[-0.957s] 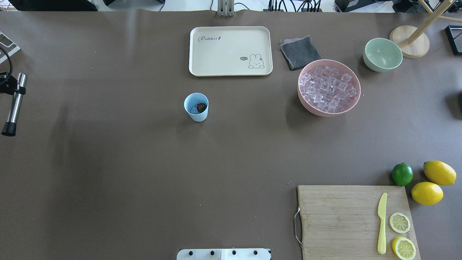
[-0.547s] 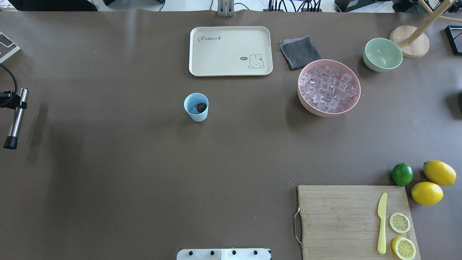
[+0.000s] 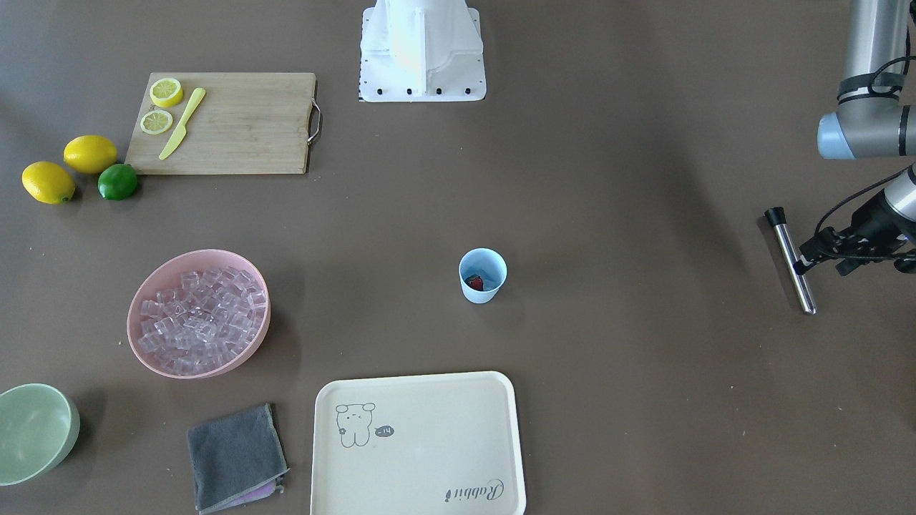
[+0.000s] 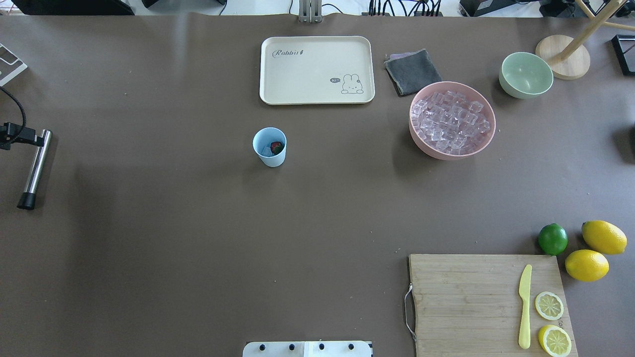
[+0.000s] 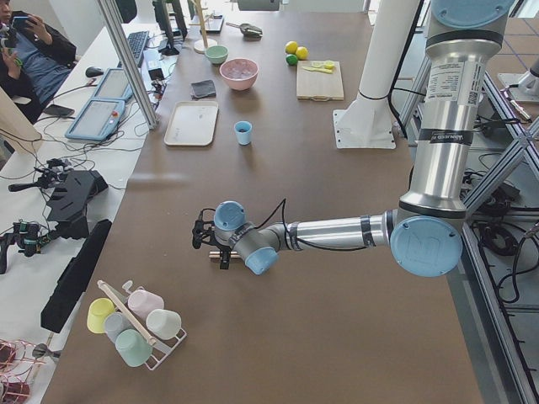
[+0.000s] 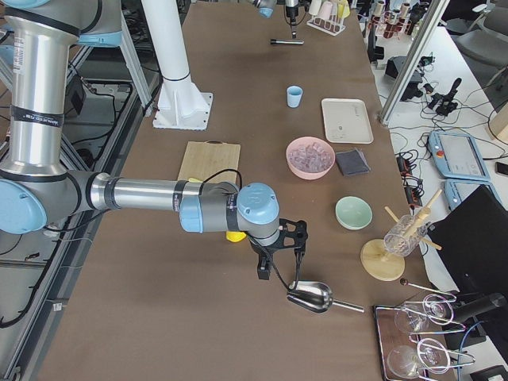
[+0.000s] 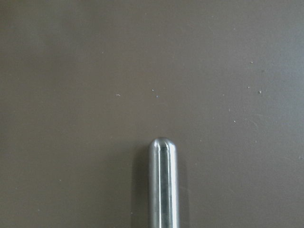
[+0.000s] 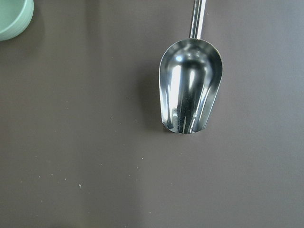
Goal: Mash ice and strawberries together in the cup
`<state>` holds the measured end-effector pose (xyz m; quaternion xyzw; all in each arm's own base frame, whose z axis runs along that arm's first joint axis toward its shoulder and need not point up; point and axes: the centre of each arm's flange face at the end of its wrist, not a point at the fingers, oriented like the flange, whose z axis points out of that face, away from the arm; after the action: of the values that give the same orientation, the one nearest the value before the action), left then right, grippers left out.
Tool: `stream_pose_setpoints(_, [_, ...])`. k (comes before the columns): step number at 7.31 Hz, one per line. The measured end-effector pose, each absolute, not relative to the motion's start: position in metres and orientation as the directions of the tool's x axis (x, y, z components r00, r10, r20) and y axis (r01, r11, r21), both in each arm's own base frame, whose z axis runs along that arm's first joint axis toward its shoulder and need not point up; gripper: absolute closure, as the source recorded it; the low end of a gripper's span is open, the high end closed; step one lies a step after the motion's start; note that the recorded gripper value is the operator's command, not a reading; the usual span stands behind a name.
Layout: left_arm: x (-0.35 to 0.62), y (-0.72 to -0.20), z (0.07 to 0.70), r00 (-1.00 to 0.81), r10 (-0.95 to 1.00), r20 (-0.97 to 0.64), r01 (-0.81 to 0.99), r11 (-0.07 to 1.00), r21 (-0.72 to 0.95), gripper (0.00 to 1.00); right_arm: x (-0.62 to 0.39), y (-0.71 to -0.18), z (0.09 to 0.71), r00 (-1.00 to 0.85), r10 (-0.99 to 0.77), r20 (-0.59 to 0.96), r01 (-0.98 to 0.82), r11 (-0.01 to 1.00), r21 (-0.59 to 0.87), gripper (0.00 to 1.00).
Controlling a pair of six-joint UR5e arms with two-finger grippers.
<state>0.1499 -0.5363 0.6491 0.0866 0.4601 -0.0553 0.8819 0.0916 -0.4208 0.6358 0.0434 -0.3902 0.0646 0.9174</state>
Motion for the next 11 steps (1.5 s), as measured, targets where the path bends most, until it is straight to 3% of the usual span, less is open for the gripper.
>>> stream_pose_setpoints(4, [0.033, -0.622, 0.539, 0.594, 0.036, -0.804, 0.103, 0.987, 0.121, 0.02, 0.089, -0.428, 0.628, 0.671, 0.079, 0.737, -0.151, 0.988, 0.031, 0.00])
stream_pose_setpoints(5, [0.003, -0.616, 0.522, 0.604, 0.038, -0.796, 0.091, 0.989, 0.116, 0.02, 0.088, -0.429, 0.627, 0.664, 0.079, 0.744, -0.151, 0.988, 0.030, 0.00])
stream_pose_setpoints(8, [-0.037, -0.530, 0.552, 0.673, 0.028, -0.739, 0.120, 0.982, 0.147, 0.02, 0.086, -0.430, 0.624, 0.661, 0.066, 0.747, -0.143, 0.989, 0.039, 0.00])
stream_pose_setpoints(11, [-0.049, -0.530, 0.553, 0.700, 0.017, -0.714, 0.145, 0.976, 0.165, 0.02, 0.075, -0.438, 0.625, 0.685, -0.031, 0.728, -0.073, 0.991, 0.111, 0.00])
